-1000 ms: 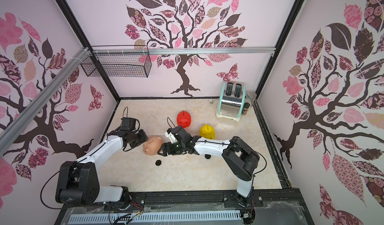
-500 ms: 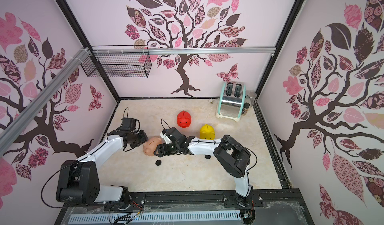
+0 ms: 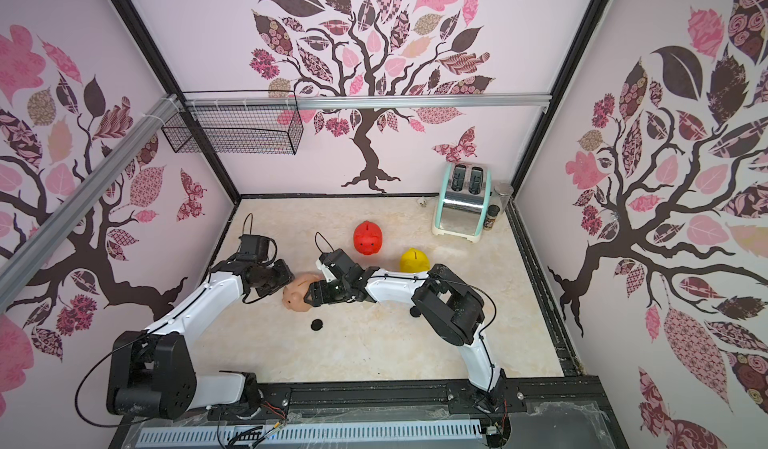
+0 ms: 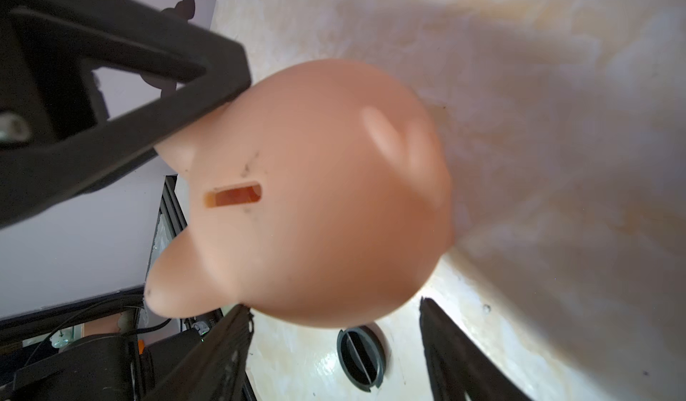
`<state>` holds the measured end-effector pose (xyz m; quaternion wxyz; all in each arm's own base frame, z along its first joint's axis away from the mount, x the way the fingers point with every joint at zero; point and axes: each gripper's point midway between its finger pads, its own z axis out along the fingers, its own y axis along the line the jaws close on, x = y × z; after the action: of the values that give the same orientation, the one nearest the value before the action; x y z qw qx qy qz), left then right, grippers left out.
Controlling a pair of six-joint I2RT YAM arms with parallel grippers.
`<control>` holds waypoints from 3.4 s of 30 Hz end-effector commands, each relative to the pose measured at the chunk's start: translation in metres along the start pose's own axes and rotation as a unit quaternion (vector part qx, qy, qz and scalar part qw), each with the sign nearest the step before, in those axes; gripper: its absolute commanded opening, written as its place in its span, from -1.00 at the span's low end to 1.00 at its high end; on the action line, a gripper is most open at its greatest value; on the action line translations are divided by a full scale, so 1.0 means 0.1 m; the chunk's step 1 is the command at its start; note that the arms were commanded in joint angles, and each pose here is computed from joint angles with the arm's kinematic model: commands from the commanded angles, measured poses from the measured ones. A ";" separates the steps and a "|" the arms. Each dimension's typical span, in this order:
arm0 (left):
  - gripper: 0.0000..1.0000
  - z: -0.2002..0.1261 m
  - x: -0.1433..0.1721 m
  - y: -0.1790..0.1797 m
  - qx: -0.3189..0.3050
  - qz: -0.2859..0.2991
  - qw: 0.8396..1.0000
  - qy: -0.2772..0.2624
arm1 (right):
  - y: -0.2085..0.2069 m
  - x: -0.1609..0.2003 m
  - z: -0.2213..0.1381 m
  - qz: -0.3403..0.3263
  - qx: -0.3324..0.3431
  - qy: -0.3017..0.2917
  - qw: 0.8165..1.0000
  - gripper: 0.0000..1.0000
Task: Close piggy banks
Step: Adjust the piggy bank at the center of the board, then turn over the piggy bank at the center of the board.
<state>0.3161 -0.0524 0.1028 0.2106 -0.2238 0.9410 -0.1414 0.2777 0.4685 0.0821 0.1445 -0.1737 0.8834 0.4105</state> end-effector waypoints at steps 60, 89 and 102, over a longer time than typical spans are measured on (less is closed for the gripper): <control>-0.05 -0.21 0.34 -0.35 0.109 0.173 0.975 0.085 | -0.24 -0.25 -0.81 0.000 0.016 -0.022 1.000 0.52; -0.33 -0.08 0.57 -0.22 0.065 0.136 0.982 0.114 | -0.25 -0.24 -0.81 -0.002 0.021 -0.019 1.000 0.53; -0.54 0.01 0.63 -0.11 0.044 0.120 0.983 0.130 | -0.04 -0.28 -0.70 0.033 -0.026 -0.010 0.999 0.48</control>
<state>0.2821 -0.1011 0.1118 0.1519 -0.0628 0.9633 -0.2121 0.2968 0.4015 0.1176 0.1379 -0.1432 0.8878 0.4150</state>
